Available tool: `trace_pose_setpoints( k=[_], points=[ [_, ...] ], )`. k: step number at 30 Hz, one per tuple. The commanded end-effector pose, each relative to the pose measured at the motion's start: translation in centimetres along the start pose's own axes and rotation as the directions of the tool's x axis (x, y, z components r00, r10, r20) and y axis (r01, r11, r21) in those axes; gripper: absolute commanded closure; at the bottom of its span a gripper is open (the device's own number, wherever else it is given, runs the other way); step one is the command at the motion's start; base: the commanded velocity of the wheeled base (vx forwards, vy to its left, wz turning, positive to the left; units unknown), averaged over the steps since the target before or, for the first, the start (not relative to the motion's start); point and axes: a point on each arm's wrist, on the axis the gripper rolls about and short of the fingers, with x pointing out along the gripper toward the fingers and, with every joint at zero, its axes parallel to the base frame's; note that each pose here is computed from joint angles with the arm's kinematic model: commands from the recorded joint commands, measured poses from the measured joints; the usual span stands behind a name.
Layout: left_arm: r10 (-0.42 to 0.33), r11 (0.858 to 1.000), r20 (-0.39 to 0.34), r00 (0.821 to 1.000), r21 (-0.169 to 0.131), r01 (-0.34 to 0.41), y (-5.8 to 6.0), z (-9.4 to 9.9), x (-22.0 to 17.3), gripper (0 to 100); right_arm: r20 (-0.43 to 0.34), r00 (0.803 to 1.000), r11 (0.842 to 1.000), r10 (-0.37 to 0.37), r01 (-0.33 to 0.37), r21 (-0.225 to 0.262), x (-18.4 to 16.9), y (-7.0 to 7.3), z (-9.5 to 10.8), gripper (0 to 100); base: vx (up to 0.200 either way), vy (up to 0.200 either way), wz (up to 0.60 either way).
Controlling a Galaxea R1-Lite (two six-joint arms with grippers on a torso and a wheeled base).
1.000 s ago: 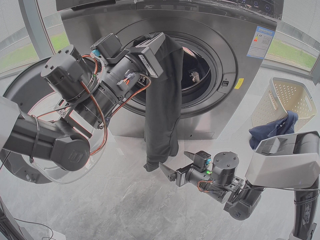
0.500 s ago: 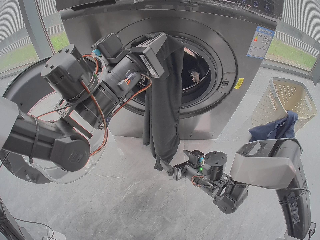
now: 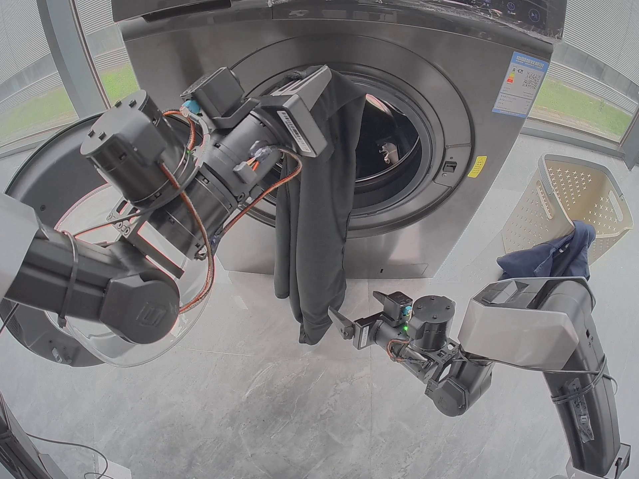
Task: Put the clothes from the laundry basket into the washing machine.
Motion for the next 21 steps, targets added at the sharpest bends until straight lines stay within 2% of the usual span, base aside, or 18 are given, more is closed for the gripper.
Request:
trace_pose_setpoints(
  k=[1, 7, 14, 18, 19, 21],
  points=[
    [-0.001, 1.0, 0.003, 1.0, -0.001, 0.001, 0.0, 0.0, 0.0, 100, 0.006, 1.0, 1.0, 0.012, -0.012, -0.009, 1.3, -0.1, -1.3, 0, 0.0, 0.0, 0.0],
    [0.0, 1.0, 0.006, 1.0, 0.002, 0.0, 0.0, 0.1, 0.0, 100, 0.021, 1.0, 1.0, 0.022, -0.021, -0.019, 2.5, -0.1, -1.9, 0, 0.0, 0.0, 0.0],
    [0.002, 1.0, 0.005, 1.0, 0.001, -0.002, 0.0, 0.1, 0.0, 100, 0.049, 0.999, 0.999, 0.006, -0.004, -0.035, 4.9, -1.3, -2.4, 0, 0.0, 0.0, 0.0],
    [0.002, 1.0, 0.005, 1.0, 0.001, -0.002, 0.0, 0.1, -0.1, 100, 0.076, 0.997, 0.999, 0.011, -0.008, -0.035, 5.7, -1.3, -2.1, 0, 0.0, 0.0, 0.0],
    [0.002, 1.0, 0.005, 1.0, 0.001, -0.002, 0.0, 0.1, -0.1, 100, 0.077, 0.997, 0.999, 0.011, -0.008, -0.035, 5.8, -1.3, -2.1, 100, 0.0, 0.0, 0.0],
    [0.002, 1.0, 0.005, 1.0, 0.001, -0.002, 0.0, 0.1, -0.1, 100, 0.088, 0.996, 0.999, 0.011, -0.008, -0.036, 6.2, -1.4, -2.1, 100, 0.0, 0.0, 0.0]
  ],
)
